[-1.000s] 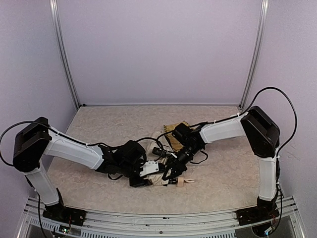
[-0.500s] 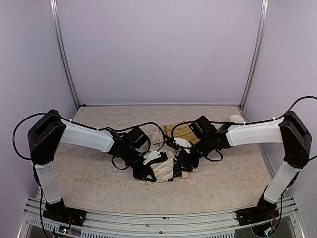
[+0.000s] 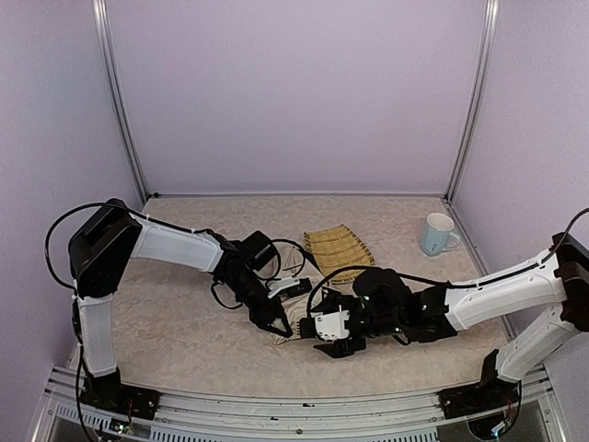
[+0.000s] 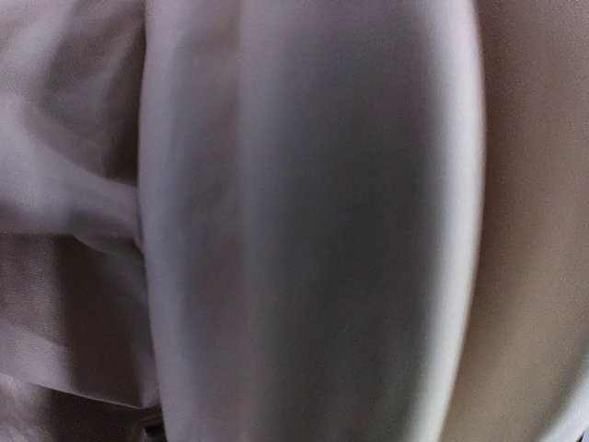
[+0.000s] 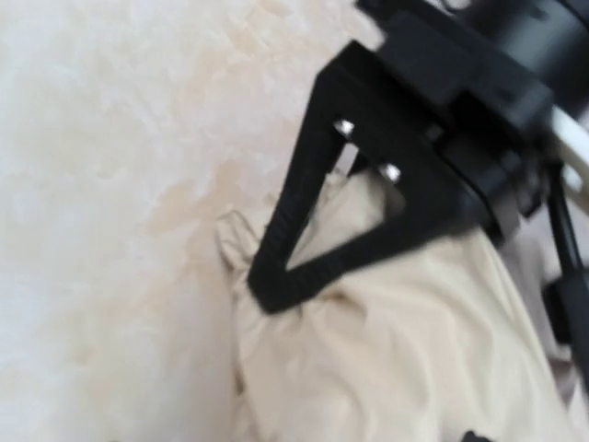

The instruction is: Put away the umbrella

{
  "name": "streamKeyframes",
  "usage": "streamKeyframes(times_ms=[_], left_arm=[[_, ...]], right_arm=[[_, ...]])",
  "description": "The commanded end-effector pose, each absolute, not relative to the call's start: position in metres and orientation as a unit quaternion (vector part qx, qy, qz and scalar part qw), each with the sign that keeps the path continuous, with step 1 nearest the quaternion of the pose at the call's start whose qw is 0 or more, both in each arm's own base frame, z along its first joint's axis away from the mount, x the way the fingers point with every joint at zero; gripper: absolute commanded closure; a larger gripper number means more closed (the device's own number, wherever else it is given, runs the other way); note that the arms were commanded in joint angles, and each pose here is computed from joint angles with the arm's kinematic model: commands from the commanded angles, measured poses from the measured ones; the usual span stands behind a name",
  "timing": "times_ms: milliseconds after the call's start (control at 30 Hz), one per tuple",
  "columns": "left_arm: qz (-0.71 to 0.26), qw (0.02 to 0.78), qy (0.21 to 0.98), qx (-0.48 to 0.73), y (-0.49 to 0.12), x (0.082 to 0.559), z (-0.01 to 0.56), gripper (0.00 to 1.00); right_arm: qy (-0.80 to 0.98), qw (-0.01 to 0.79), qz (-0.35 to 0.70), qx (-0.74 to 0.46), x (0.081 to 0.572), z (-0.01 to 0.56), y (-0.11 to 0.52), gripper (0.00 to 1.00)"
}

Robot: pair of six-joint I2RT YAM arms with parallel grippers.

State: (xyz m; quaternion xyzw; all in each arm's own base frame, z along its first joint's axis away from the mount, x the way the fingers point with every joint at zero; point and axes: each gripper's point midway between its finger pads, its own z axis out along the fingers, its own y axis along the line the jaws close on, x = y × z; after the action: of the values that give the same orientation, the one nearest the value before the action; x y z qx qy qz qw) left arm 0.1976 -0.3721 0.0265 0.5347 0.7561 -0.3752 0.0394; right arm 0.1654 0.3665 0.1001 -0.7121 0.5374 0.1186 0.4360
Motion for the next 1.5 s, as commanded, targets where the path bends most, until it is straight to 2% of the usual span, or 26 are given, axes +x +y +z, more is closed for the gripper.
streamKeyframes(times_ms=[0,200,333,533,600,700,767,800,900,967,1067,1200,1367,1467], left_arm=[[-0.342,-0.092,0.791,0.5,-0.335,0.157,-0.015,0.82],[-0.345,-0.11,0.788,0.498,-0.332,0.152,-0.018,0.83],[-0.345,-0.113,0.784,0.504,-0.331,0.15,-0.018,0.84],[-0.352,-0.106,0.772,0.518,-0.332,0.149,-0.012,0.83],[-0.354,-0.091,0.771,0.522,-0.334,0.153,-0.009,0.74],[-0.363,-0.038,0.767,0.527,-0.343,0.166,0.005,0.44],[-0.372,0.014,0.763,0.529,-0.347,0.181,0.021,0.34],[-0.376,0.05,0.757,0.532,-0.35,0.19,0.032,0.31],[-0.385,0.157,0.738,0.531,-0.353,0.21,0.07,0.09],[-0.388,0.242,0.715,0.529,-0.355,0.222,0.101,0.03],[-0.367,0.371,0.678,0.517,-0.343,0.232,0.151,0.01],[-0.336,0.497,0.627,0.497,-0.32,0.228,0.194,0.01],[-0.305,0.555,0.56,0.534,-0.309,0.195,0.207,0.08],[-0.287,0.521,0.551,0.585,-0.321,0.173,0.189,0.12]], right_arm=[[0.476,0.47,0.033,-0.742,0.188,0.1,0.389,0.23],[0.472,0.441,-0.039,-0.762,0.214,0.07,0.393,0.22],[0.495,0.378,-0.065,-0.78,0.224,0.035,0.384,0.23],[0.565,0.267,-0.02,-0.78,0.222,-0.015,0.365,0.32],[0.58,0.233,-0.011,-0.781,0.217,-0.029,0.359,0.38],[0.6,0.184,0.012,-0.778,0.204,-0.039,0.353,0.53],[0.608,0.17,0.035,-0.775,0.195,-0.039,0.352,0.61],[0.61,0.166,0.046,-0.773,0.191,-0.039,0.353,0.65],[0.62,0.153,0.071,-0.766,0.181,-0.036,0.352,0.72],[0.627,0.143,0.09,-0.76,0.175,-0.033,0.352,0.74],[0.638,0.117,0.128,-0.75,0.162,-0.03,0.353,0.75],[0.663,0.063,0.178,-0.724,0.15,-0.028,0.349,0.77],[0.698,-0.028,0.275,-0.661,0.138,-0.019,0.35,0.77],[0.704,-0.074,0.317,-0.631,0.132,-0.017,0.349,0.77]])
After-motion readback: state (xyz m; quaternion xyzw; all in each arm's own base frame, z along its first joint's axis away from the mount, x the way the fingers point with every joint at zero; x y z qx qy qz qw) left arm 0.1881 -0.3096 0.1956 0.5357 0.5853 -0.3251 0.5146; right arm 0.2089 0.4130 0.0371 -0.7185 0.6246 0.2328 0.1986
